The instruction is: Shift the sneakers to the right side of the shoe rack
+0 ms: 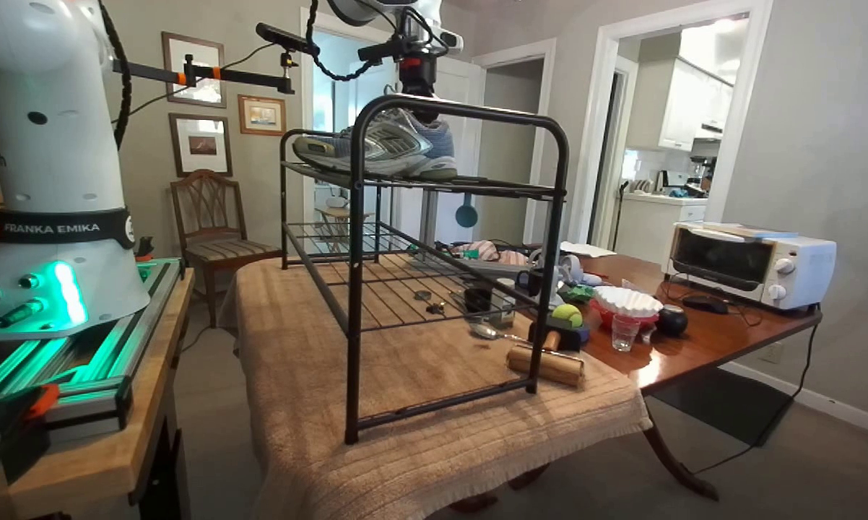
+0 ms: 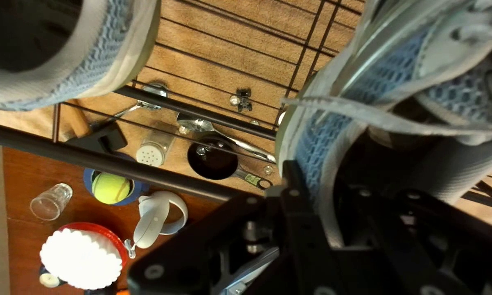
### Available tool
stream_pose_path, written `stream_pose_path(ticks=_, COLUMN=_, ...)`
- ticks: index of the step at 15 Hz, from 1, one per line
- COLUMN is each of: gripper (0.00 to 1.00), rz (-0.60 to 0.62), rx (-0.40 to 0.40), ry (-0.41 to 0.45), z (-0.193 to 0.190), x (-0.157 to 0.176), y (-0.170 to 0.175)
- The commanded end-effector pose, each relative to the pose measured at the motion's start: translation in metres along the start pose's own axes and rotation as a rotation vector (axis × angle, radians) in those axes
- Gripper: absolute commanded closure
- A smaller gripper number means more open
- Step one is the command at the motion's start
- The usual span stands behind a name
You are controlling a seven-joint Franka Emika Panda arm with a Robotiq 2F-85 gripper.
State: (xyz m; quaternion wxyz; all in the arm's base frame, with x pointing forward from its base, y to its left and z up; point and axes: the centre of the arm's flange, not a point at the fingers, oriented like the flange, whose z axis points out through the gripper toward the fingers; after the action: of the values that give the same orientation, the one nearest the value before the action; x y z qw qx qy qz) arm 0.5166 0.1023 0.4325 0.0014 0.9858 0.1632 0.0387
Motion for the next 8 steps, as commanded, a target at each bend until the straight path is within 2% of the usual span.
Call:
stream_pose_path(ticks=1, gripper=0.97, rz=-0.01, rx=-0.018, ry=0.026, z=-0.004, x=-0.017, y=0.013)
stream_pose_path(ticks=7, gripper=0.97, rz=0.005, rx=-0.02, ry=0.016, z=-0.004, x=-0.022, y=0.029)
stream_pose_path(ticks=8, gripper=0.64, rz=0.008, rx=-0.02, ry=0.016, z=-0.003, x=-0.023, y=0.03)
